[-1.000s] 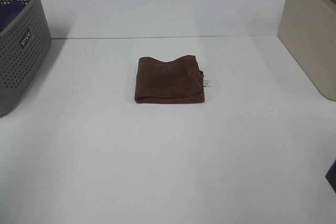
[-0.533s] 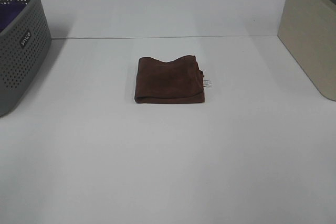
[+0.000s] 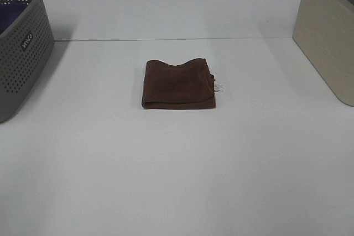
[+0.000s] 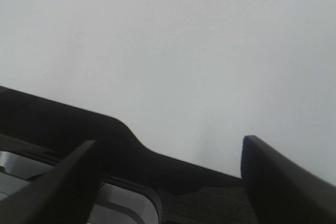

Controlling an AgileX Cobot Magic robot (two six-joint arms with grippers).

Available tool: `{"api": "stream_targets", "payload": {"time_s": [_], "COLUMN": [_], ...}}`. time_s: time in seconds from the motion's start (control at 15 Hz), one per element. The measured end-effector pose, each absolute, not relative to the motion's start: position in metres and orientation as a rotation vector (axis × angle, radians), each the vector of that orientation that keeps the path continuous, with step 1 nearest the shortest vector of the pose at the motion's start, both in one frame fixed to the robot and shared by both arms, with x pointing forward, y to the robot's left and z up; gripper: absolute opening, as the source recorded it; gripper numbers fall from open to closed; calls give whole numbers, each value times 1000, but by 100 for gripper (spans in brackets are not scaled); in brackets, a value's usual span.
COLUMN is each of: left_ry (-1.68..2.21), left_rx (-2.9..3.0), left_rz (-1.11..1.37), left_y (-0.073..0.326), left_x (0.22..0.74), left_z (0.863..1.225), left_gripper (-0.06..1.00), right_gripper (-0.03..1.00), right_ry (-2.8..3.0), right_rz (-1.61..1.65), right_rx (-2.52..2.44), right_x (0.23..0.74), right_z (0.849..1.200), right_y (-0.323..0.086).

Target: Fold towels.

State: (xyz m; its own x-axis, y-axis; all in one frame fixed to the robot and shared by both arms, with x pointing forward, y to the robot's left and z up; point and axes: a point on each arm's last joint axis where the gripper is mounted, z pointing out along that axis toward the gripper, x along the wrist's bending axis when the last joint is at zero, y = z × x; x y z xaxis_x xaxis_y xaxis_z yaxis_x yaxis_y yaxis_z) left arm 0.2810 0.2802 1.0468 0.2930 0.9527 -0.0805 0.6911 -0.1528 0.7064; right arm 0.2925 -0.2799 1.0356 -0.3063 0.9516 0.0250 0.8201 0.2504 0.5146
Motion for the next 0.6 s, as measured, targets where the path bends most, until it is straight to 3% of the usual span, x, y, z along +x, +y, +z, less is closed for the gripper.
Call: {"api": "stream_targets", "payload": {"time_s": [0.6], "left_ry": [1463], "left_rx": [1910], "left_rz": [506], "left_y": [279], "left_x": [281], "left_z": [1047], "left_gripper": [71], "right_gripper": [70], "right_ry": [2234], "right_rz": [642], "right_rx": [1640], "right_x": [292], "right_z": [1036], "right_y": [-280]}}
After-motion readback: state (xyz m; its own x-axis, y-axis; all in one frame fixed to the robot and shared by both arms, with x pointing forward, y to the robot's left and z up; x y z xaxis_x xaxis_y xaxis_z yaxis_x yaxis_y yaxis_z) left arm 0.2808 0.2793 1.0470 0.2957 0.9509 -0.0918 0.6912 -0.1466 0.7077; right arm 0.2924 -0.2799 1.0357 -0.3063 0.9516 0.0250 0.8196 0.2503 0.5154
